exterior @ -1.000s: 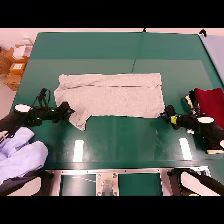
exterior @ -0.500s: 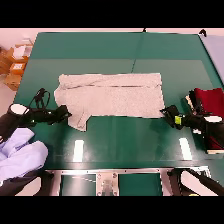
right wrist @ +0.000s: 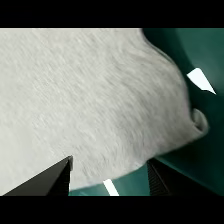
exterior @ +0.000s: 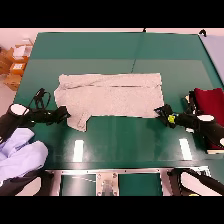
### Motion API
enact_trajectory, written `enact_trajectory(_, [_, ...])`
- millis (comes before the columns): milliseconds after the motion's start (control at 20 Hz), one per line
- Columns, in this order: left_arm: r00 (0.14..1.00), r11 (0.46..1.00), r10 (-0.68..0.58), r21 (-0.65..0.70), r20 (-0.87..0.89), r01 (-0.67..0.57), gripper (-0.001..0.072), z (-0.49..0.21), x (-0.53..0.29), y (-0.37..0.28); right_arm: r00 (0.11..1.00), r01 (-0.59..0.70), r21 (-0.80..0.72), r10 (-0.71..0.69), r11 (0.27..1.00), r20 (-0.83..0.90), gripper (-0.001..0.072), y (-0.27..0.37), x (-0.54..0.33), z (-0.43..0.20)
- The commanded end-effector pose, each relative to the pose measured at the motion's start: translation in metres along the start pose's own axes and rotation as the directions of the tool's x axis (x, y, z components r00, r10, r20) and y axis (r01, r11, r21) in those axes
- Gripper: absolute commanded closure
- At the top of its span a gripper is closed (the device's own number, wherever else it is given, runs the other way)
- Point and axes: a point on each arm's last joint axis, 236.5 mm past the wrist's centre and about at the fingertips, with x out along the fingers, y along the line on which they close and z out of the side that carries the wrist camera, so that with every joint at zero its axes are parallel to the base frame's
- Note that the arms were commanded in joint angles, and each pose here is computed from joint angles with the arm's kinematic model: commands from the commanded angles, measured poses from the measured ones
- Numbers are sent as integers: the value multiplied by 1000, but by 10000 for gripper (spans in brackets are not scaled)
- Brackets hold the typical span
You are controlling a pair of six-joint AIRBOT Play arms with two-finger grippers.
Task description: Fold the shirts.
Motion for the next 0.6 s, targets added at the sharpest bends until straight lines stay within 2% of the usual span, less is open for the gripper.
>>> enact_trajectory(0, [1000,1000,3,15,0,-3,686,0,0,1,998,41,34,-43,999,41,171,-8,22,11])
enact_trajectory(150, [1000,1000,1,16,-2,-1,685,-1,0,0,998,36,21,-37,999,55,193,-3,22,18])
enact_trajectory(250, [1000,999,-9,39,-10,9,686,0,-3,-5,999,35,-4,-35,999,36,692,-1,21,15])
enact_trajectory(350, [1000,997,-4,78,-10,5,686,4,-13,-12,999,39,-52,-39,998,3,700,0,17,7])
enact_trajectory(550, [993,987,111,122,-40,-105,687,-13,-46,-2,996,55,-147,-65,988,-67,701,-6,-5,-6])
